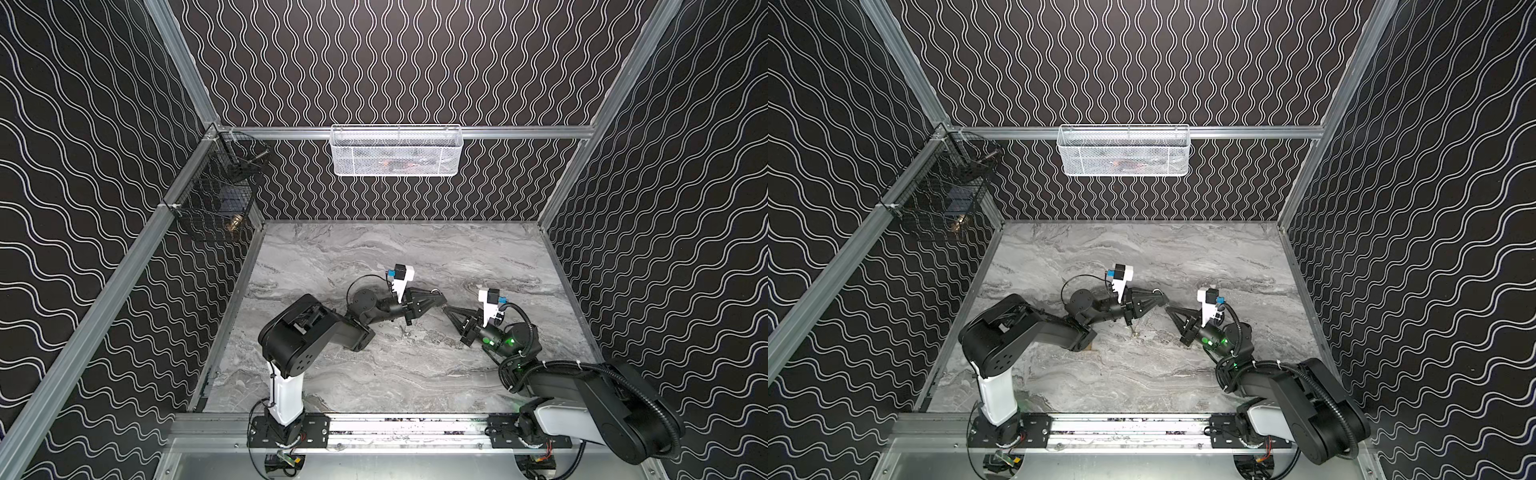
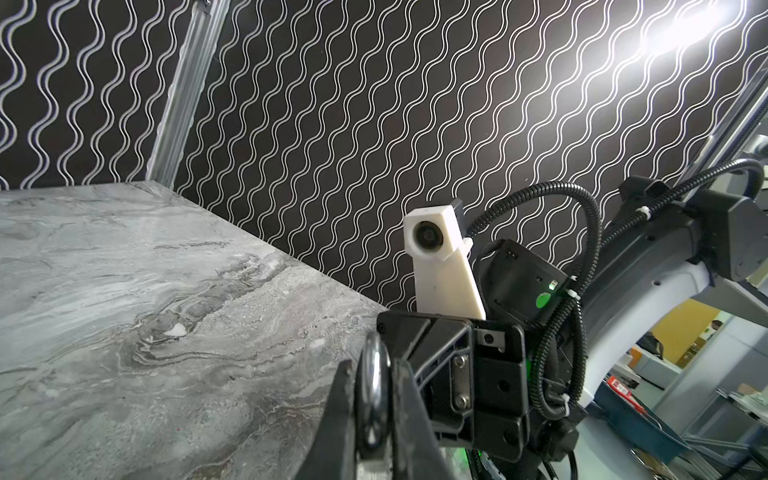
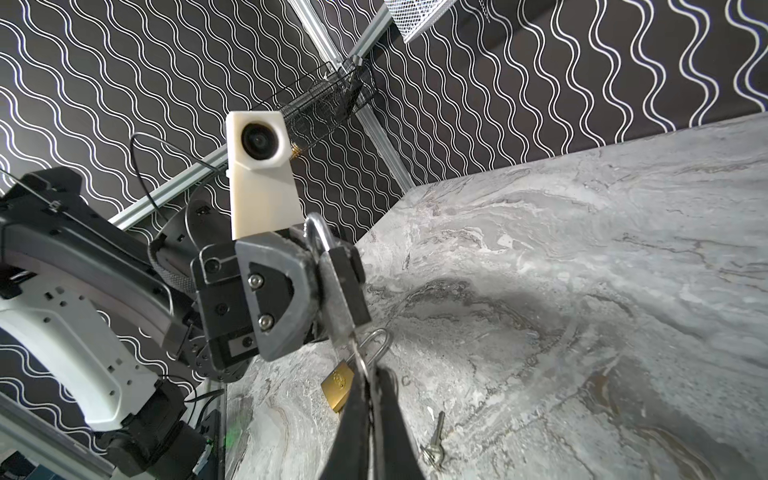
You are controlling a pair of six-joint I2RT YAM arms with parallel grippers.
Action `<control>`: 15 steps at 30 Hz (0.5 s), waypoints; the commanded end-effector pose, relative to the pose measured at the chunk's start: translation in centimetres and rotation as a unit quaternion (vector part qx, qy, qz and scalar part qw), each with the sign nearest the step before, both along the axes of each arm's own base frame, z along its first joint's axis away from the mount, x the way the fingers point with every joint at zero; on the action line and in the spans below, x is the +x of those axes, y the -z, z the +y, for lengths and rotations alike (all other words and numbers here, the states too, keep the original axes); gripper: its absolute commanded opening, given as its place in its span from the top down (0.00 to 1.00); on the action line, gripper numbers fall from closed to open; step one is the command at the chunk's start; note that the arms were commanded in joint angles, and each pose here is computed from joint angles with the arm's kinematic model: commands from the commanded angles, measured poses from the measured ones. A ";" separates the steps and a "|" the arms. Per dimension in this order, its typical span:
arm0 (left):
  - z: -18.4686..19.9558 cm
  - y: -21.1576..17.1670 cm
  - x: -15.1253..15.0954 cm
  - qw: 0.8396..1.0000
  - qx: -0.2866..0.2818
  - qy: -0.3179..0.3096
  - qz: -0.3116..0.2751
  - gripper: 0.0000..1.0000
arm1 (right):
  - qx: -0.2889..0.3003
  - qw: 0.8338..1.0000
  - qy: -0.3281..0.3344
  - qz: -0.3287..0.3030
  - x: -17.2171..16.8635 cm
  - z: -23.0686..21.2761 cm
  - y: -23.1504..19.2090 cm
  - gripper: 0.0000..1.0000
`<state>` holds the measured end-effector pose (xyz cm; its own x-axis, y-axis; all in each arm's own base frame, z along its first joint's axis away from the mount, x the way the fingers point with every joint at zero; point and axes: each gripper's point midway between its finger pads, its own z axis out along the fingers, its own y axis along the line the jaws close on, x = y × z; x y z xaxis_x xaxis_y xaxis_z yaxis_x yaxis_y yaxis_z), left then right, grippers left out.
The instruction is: Unlock with the key
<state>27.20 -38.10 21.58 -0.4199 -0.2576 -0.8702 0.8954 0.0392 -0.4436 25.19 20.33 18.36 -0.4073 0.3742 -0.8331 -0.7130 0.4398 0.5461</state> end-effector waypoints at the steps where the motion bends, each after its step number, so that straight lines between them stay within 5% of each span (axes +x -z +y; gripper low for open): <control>1: -0.7 0.6 -0.9 0.999 0.008 0.044 0.011 1.00 | 0.047 0.996 -0.009 -0.079 -1.2 -0.4 -4.1 1.00; 15: -1.7 1.6 -2.3 0.991 0.022 0.121 0.044 1.00 | 0.051 0.992 -0.019 -0.117 -2.6 -0.7 -5.8 1.00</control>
<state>26.20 -39.25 22.37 -0.4627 -0.2201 -0.8587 0.8864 -0.1001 -0.4520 23.91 19.89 19.85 -0.3790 0.3940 -0.8373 -0.7480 0.4023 0.5279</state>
